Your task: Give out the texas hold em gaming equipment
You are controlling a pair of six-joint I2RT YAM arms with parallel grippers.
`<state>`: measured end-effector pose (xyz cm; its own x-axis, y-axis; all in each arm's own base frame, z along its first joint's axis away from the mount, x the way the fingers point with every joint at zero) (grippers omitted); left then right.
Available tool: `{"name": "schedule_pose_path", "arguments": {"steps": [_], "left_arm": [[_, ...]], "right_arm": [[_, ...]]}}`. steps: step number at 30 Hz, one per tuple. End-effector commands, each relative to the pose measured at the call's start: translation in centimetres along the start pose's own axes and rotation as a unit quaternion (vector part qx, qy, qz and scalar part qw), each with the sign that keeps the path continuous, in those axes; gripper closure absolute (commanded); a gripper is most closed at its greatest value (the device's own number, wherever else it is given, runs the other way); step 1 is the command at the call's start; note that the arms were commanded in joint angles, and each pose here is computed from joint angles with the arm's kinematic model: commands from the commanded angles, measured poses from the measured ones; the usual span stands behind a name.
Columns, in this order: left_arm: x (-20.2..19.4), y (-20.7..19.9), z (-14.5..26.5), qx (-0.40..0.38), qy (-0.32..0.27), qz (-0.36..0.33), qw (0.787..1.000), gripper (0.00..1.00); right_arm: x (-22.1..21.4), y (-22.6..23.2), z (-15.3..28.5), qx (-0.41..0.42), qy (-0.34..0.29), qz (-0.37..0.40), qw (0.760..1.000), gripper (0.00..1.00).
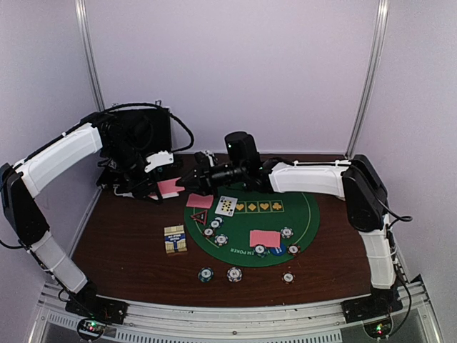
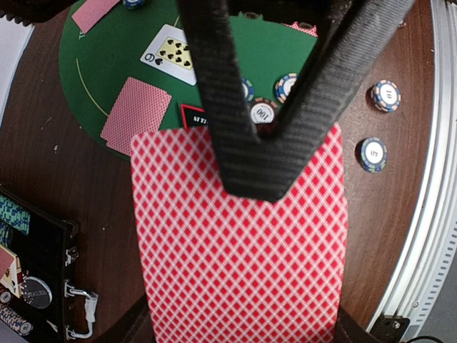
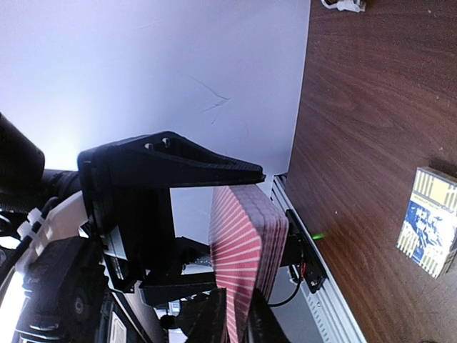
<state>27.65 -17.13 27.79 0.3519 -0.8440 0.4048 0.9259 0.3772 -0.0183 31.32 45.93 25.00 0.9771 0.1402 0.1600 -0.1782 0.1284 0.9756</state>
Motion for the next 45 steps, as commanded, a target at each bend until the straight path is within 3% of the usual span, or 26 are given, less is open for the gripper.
{"name": "schedule_pose_path", "arguments": {"steps": [1,4,11,18,22,26,28,31,35,38,42,45], "left_arm": [[0.3,0.2,0.8,0.013,-0.013,-0.009,1.000,1.00],[0.2,0.2,0.9,0.015,-0.014,-0.010,1.000,1.00],[0.2,0.2,0.9,0.016,-0.013,-0.009,1.000,1.00],[-0.1,0.1,0.9,0.018,-0.008,-0.010,1.000,1.00],[-0.1,0.1,0.9,0.018,-0.009,-0.010,1.000,1.00],[-0.1,0.1,0.9,0.016,-0.010,-0.009,1.000,1.00],[-0.1,0.0,1.0,0.018,-0.011,-0.009,1.000,1.00],[-0.2,0.0,1.0,0.018,-0.009,-0.008,1.000,1.00],[-0.3,-0.1,1.1,0.019,-0.010,-0.008,1.000,1.00],[-0.3,-0.2,1.1,0.019,-0.011,-0.007,1.000,1.00],[-0.4,-0.3,1.2,0.019,-0.010,-0.008,1.000,1.00],[-0.5,-0.4,1.3,0.018,-0.011,-0.008,1.000,1.00]], "right_arm": [[0.4,2.6,0.7,0.020,-0.002,0.033,0.999,0.95],[0.8,2.5,1.6,0.014,-0.009,0.034,0.999,1.00],[1.8,2.0,5.5,-0.034,-0.026,0.048,0.998,1.00],[2.7,0.5,11.1,-0.146,-0.038,0.073,0.986,1.00],[3.1,-0.4,14.0,-0.266,-0.028,0.112,0.957,1.00],[3.7,-1.7,15.5,-0.414,0.003,0.175,0.893,1.00],[4.1,-2.1,15.8,-0.488,0.017,0.216,0.845,1.00],[4.3,-2.5,15.4,-0.579,0.035,0.292,0.760,1.00],[4.2,-2.9,13.4,-0.670,0.055,0.393,0.628,1.00],[4.2,-3.3,11.8,-0.701,0.058,0.448,0.551,1.00],[4.2,-4.8,10.2,-0.727,0.071,0.487,0.478,1.00],[4.2,-6.9,9.2,-0.732,0.088,0.500,0.455,1.00]]}}
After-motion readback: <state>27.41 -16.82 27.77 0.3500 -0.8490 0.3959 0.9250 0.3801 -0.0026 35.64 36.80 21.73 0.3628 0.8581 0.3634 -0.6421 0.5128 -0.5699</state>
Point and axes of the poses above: each gripper's point midway between its finger pads, its own z axis back along the fingers, its own y axis along the line the jaws close on, x = y × z, the point moved 8 cm from there along z, back along the fingers, and after that the axes turned 7 degrees about z, right-handed, at the moved point
